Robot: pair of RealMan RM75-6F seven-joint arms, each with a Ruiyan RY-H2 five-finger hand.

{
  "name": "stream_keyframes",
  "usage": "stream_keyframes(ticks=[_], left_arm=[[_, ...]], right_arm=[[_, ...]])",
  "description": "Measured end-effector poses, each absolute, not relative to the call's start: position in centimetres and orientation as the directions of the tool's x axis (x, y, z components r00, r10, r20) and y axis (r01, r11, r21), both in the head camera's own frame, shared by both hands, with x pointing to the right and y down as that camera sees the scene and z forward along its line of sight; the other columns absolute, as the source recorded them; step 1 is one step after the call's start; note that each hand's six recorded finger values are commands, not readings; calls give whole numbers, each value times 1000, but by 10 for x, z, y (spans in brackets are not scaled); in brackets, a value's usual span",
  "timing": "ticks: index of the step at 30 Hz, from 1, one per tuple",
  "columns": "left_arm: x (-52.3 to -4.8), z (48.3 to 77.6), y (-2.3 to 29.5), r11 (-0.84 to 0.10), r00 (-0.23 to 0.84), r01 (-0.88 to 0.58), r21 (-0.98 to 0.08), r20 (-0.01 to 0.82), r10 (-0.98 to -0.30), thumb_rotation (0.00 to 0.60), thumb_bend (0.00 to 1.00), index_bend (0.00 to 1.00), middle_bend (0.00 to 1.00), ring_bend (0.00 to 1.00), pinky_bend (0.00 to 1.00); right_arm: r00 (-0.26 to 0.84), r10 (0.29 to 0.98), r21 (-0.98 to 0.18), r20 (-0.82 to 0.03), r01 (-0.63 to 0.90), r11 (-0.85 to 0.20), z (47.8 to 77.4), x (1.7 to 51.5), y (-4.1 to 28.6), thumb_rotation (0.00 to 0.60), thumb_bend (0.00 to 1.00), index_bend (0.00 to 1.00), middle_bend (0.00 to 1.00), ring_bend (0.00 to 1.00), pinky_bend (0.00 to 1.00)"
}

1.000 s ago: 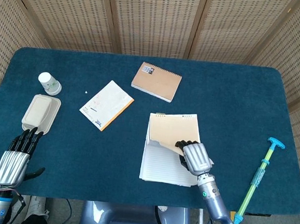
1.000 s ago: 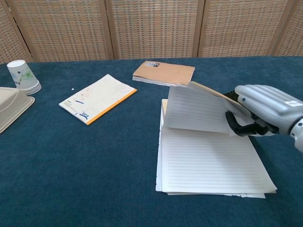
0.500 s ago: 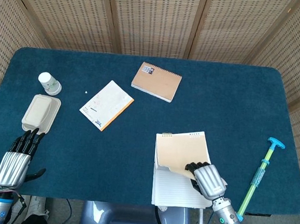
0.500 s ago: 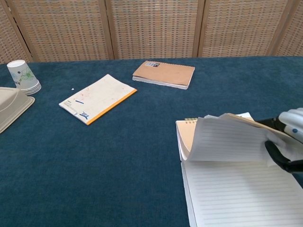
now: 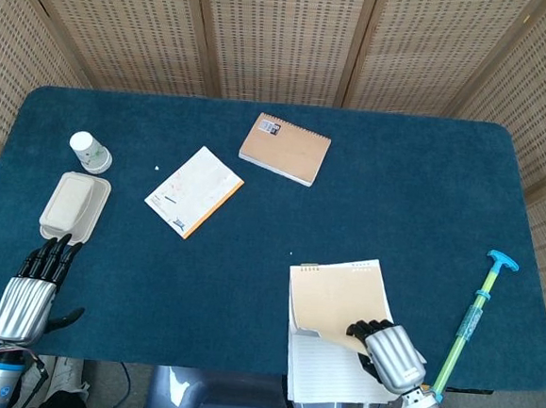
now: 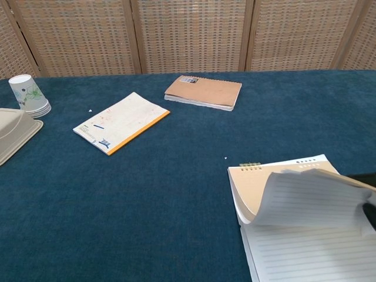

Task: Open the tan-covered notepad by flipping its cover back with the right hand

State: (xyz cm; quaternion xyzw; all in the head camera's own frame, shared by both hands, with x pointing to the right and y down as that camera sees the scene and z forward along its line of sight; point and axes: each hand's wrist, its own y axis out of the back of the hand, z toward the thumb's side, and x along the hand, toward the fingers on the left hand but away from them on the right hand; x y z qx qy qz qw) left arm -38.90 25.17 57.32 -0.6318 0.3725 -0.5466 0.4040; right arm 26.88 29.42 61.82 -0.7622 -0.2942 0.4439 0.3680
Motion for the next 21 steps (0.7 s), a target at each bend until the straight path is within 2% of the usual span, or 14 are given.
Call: stream_keyframes(ticks=[14,21], left_arm=[[-390,571,251,-391,124,-36,-920,384,-915,600,0,0,0,0,130],[-390,572,251,-394,124,-32,-919,387,-914,600,0,0,0,0,130]], right_arm=[[456,764,-825,-457,105,-556,609,271,313,600,859,637,637,610,685],[459,798,-862,-391,121,-493,605,266,295,600,859,642,643,615,688]])
